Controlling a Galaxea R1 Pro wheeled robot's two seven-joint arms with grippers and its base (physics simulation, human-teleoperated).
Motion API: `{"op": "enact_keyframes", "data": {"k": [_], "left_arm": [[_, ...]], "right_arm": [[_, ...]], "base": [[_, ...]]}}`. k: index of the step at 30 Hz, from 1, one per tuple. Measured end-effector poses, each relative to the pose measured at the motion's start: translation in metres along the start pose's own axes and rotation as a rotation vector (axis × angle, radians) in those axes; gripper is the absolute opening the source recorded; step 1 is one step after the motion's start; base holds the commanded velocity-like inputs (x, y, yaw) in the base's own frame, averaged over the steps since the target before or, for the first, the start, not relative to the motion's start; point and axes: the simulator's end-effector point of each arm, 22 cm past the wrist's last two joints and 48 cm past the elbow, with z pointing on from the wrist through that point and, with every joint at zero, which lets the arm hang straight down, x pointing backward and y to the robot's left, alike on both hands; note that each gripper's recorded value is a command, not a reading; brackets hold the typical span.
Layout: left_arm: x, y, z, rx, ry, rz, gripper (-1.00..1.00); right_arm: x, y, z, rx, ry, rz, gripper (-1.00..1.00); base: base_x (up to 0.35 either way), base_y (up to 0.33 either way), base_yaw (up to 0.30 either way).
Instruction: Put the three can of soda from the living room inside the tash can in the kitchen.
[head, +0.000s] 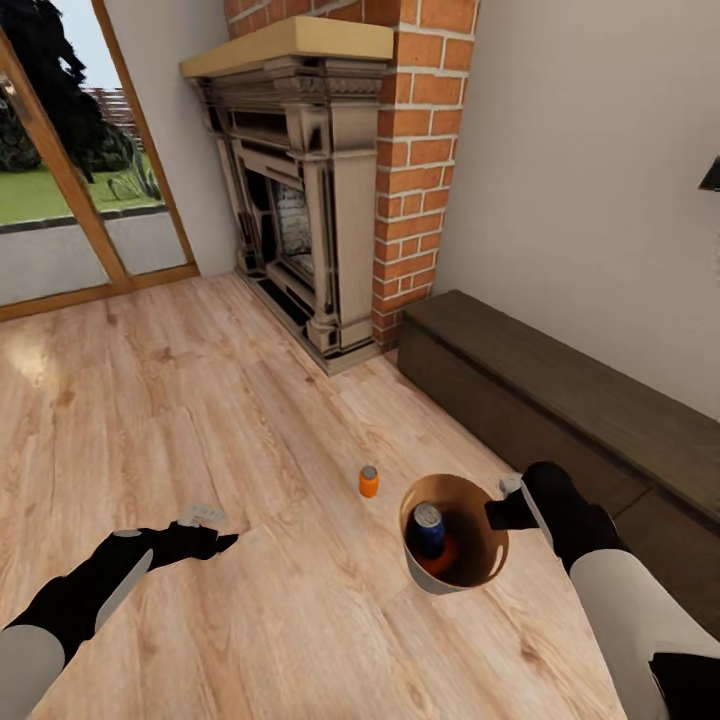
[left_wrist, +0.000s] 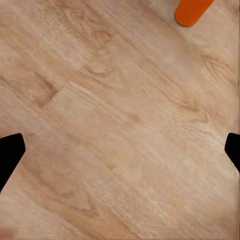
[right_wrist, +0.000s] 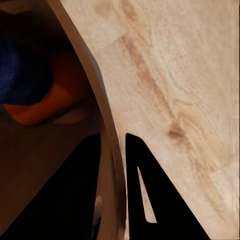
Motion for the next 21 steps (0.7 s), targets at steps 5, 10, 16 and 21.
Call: {"op": "enact_keyframes", "data": {"k": [5,10,16,21], "left_arm": [[-0.0019,0.0,-0.0014,-0.001,-0.004,0.001,1.0],[-0.0037,-0.0001,-0.0027,-0.001,-0.007,0.002,1.0],[-0.0065,-0.0007,-0.0039,0.0,-0.015,0.0,1.0],[-0.0063,-0.001,-0.004,0.0,-0.014,0.001,1.0]], "right_arm": [[-0.0011,0.0013,-0.0019,-0.003,-0.004,0.0,-1.0],[-0.0022,0.0016,-0.0039,-0.004,-0.008,0.001,-1.0],[0.0023,0.0005,-0.0029,0.004,-0.003,-0.005,-1.0],[0.0028,0.0046,-0.0028,-0.008,-0.003,-0.001,-1.0]], "base": [[0.283,-0.13,-0.194],[0.29,-0.131,-0.174],[0.131,-0.048,-0.116],[-0.007,0.207,-0.04]]}}
